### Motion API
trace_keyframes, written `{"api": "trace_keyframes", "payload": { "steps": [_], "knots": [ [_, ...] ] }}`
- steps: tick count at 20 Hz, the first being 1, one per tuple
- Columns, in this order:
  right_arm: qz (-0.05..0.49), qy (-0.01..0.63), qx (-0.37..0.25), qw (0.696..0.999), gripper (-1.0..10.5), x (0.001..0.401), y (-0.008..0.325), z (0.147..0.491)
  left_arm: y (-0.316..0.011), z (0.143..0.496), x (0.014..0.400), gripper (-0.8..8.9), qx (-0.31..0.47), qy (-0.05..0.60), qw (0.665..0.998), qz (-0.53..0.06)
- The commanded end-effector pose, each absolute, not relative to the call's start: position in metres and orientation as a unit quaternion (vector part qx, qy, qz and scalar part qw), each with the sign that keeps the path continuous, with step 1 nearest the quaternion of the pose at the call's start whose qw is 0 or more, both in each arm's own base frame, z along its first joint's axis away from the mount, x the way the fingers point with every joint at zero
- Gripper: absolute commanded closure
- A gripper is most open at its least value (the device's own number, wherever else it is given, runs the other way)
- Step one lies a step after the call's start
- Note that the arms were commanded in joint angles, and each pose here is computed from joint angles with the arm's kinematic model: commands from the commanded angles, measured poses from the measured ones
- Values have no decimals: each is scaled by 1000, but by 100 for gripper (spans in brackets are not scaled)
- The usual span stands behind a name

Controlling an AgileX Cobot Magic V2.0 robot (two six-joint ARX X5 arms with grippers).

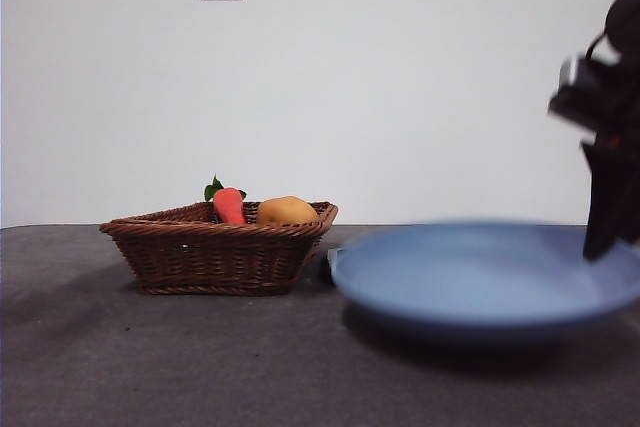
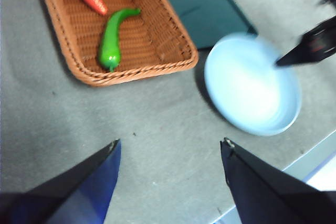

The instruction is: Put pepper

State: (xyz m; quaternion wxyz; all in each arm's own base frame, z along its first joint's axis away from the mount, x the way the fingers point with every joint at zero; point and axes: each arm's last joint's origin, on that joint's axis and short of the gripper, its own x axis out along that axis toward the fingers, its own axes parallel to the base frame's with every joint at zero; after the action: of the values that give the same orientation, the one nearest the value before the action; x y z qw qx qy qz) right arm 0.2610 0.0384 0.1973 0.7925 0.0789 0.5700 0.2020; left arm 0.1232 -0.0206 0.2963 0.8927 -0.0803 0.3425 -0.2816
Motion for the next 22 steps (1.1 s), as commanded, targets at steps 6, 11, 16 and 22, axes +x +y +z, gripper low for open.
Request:
{"api": "trace_keyframes", "payload": {
  "steps": [6, 11, 16, 22],
  "knots": [
    [190, 506, 96, 836, 941, 230, 28, 255, -58, 327, 202, 480, -7, 340, 894, -293],
    [185, 470, 103, 857, 941, 207, 23, 279, -105, 324, 266, 480, 75, 367, 886, -274],
    [184, 446, 109, 869, 941, 188, 22, 294, -136, 297, 321, 480, 122, 406, 871, -250],
    [184, 441, 109, 872, 941, 182, 22, 297, -152, 241, 360, 480, 140, 456, 846, -240]
  ]
}}
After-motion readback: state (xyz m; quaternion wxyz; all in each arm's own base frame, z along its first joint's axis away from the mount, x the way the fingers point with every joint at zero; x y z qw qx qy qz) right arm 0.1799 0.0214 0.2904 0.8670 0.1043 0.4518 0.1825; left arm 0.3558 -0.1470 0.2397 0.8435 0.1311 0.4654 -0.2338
